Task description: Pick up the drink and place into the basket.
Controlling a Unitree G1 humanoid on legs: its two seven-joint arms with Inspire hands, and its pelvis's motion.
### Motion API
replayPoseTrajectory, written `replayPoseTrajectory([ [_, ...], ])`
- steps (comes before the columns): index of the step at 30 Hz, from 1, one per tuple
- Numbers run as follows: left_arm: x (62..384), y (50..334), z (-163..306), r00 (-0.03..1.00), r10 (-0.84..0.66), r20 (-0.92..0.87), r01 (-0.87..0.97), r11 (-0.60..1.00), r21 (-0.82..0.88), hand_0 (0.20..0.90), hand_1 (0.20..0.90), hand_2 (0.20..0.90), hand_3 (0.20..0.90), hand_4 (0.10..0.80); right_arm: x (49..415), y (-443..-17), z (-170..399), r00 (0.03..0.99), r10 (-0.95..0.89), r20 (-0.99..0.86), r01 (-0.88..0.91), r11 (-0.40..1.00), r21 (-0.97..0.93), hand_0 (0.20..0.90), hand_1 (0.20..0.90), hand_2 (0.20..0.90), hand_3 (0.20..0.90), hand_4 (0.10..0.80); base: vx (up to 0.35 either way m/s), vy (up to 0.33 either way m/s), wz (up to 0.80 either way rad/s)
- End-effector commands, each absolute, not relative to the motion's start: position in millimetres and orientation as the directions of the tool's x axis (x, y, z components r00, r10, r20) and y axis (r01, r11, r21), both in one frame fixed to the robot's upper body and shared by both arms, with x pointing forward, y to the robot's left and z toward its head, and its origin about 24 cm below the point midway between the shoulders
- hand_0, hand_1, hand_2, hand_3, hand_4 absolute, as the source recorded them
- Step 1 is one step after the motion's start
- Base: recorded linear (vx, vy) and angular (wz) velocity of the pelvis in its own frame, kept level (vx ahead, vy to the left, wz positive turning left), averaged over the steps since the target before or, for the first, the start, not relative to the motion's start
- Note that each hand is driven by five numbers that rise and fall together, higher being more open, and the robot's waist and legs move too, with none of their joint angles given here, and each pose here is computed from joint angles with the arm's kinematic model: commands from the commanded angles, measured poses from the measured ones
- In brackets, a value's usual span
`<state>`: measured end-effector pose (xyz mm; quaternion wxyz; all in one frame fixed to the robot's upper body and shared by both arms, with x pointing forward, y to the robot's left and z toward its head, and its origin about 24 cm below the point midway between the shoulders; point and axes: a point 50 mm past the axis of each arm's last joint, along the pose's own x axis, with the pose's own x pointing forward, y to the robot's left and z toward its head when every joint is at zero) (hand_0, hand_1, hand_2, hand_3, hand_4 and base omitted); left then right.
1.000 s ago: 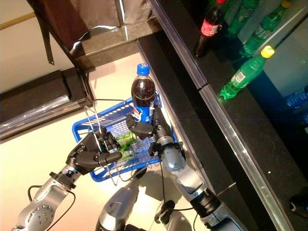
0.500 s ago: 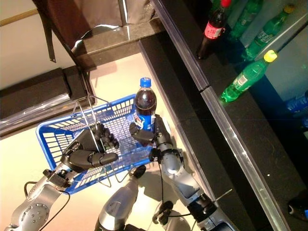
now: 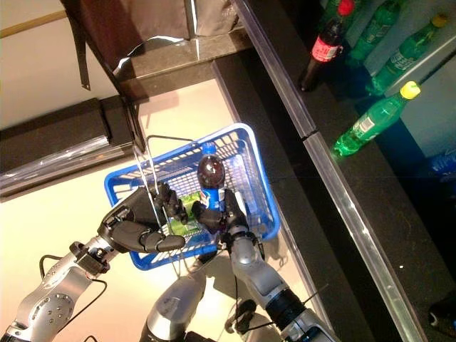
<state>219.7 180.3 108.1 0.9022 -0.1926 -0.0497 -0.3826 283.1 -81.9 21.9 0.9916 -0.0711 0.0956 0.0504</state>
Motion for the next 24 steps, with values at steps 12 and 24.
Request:
replayPoseTrajectory([
  [12, 189.1, 142.6, 211.4, 0.162, -0.724, 0.67, 0.935, 0.33, 0.132, 0.3, 0.3, 0.3, 0.2, 0.1, 288.4, -28.9, 47.3, 0.962, 0.265, -0.062, -0.27, 0.956, -0.111, 0.3, 0.3, 0.3, 0.2, 0.1, 0.0, 0.0, 0.0],
  [24, 189.2, 136.4, 213.7, 0.128, -0.759, 0.638, 0.937, 0.304, 0.174, 0.3, 0.3, 0.3, 0.2, 0.1, 284.5, -31.2, 4.7, 0.893, 0.307, -0.33, -0.417, 0.839, -0.348, 0.3, 0.3, 0.3, 0.2, 0.1, -0.003, -0.002, 0.04],
])
